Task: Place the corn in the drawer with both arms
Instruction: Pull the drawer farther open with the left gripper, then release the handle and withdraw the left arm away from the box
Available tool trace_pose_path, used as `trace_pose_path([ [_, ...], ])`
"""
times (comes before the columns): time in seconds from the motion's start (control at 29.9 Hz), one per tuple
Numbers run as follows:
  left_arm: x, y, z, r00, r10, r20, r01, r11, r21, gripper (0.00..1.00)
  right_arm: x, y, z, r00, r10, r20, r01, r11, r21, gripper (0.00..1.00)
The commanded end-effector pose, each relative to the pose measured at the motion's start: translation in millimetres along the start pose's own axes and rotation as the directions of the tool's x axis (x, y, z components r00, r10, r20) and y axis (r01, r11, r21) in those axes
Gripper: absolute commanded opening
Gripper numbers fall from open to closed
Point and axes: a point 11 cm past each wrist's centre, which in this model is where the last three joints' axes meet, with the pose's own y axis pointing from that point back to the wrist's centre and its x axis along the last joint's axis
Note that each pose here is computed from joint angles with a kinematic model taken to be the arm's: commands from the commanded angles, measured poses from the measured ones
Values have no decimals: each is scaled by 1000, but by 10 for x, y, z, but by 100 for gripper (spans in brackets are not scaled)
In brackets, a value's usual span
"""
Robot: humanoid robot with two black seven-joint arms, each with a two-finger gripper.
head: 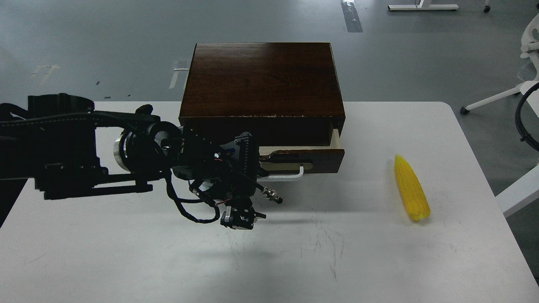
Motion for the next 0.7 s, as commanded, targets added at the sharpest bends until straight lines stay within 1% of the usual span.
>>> trace_pose_path([
  [0.0,30,27,-31,1000,1,10,-1,1000,10,90,0,0,1,1000,0,0,0,1000,-1,100],
  [0.23,145,149,-92,999,12,45,-13,1000,23,91,-3,1,16,1000,-1,-2,1,1000,-10,100],
  [0.27,214,215,-105,998,29,57,-30,999,17,91,1,8,40,1000,-4,-19,3,1000,-25,100],
  [0.33,361,380,-176,995,98,21,-98,995,10,93,22,32,111,998,-6,-63,2,998,-70,100],
  [0.37,448,522,-270,986,160,-41,-159,987,22,95,39,53,173,995,-11,-101,0,994,-109,100],
  [0.43,539,640,-361,967,225,-116,-222,974,34,97,29,60,233,990,-24,-137,4,989,-147,100],
  [0.47,573,735,-479,940,275,-200,-271,961,49,97,-4,40,261,984,-41,-172,11,984,-177,100],
  [0.5,601,822,-578,902,322,-288,-320,946,57,97,-40,5,236,975,-59,-215,16,980,-199,100],
  [0.53,610,866,-622,879,345,-330,-344,937,63,97,-57,-10,206,970,-67,-234,18,978,-206,100],
  [0.57,632,949,-678,827,385,-409,-394,917,67,98,-51,-17,110,956,-77,-281,14,976,-219,100],
  [0.63,648,1041,-732,768,421,-482,-443,893,75,98,-26,1,24,937,-89,-338,5,971,-240,100],
  [0.67,634,1143,-792,699,452,-554,-491,867,88,98,-19,21,20,911,-116,-396,0,960,-281,100],
])
